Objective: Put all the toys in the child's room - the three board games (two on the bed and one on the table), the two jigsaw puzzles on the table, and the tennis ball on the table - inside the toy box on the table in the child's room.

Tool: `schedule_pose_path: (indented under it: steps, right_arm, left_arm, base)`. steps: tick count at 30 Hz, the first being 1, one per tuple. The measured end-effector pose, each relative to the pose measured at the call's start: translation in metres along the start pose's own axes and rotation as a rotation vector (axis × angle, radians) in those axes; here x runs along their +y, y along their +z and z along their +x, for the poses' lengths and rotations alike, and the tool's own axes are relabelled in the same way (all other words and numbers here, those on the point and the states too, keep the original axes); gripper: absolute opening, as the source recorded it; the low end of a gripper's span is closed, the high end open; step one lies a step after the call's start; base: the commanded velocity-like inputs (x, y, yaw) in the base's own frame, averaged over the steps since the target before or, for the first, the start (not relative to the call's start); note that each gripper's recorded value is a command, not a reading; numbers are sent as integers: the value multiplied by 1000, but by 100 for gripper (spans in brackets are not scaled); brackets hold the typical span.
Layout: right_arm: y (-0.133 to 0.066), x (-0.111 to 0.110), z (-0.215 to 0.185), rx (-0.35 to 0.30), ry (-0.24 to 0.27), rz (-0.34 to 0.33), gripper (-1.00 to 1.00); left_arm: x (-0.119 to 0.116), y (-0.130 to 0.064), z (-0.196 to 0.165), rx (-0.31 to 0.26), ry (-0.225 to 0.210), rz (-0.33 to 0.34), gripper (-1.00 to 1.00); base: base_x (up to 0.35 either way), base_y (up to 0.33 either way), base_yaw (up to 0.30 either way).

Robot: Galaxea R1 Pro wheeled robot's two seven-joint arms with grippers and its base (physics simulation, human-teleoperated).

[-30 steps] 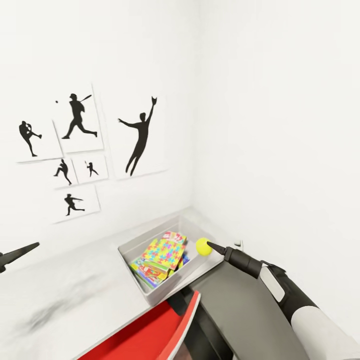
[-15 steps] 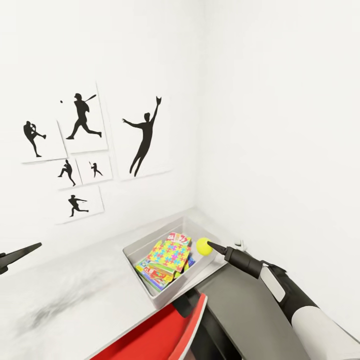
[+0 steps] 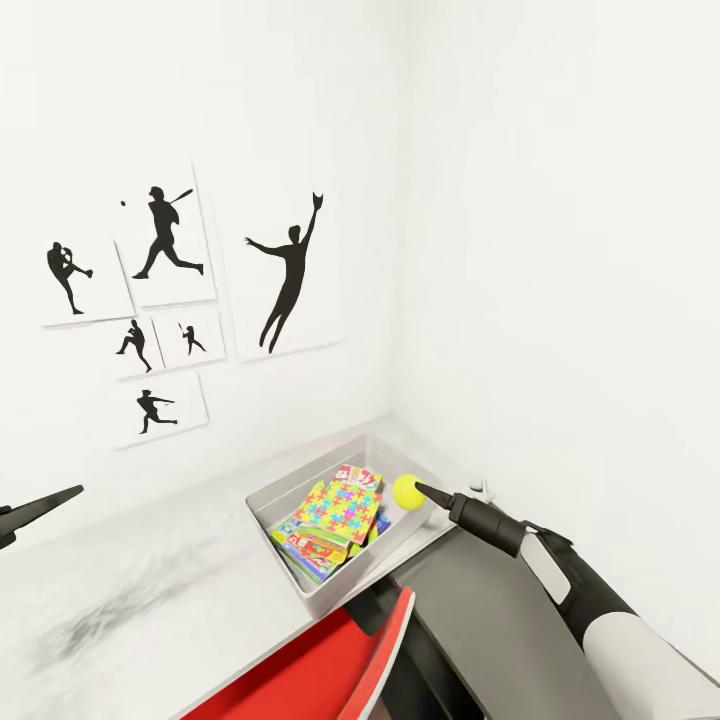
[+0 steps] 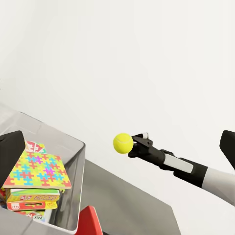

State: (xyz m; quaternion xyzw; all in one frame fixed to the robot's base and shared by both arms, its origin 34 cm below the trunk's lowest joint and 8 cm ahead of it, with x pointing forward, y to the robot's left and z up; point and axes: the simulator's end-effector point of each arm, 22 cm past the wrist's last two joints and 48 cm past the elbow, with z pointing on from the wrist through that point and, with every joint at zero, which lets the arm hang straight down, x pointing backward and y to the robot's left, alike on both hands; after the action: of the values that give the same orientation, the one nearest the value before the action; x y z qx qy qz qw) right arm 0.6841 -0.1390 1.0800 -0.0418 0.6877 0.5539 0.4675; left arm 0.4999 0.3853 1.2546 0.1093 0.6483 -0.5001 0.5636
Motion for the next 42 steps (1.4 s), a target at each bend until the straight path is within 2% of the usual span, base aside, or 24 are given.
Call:
schedule_pose_path:
  steps: [10,18,42]
  right_arm:
    - [0,0,0,0,0,0,-100]
    - [1,0,0,0,-1,1,-100]
    - [-4,-5,-3,-1,-5,16,-100]
  left_arm:
    - [0,0,0,0,0,0,100]
    - [0,0,1,-2,17,1,100]
    - [0,0,1,-2,19,1,100]
  base:
    - [32,49,9]
    - [5,4,96]
    - [0,0,2]
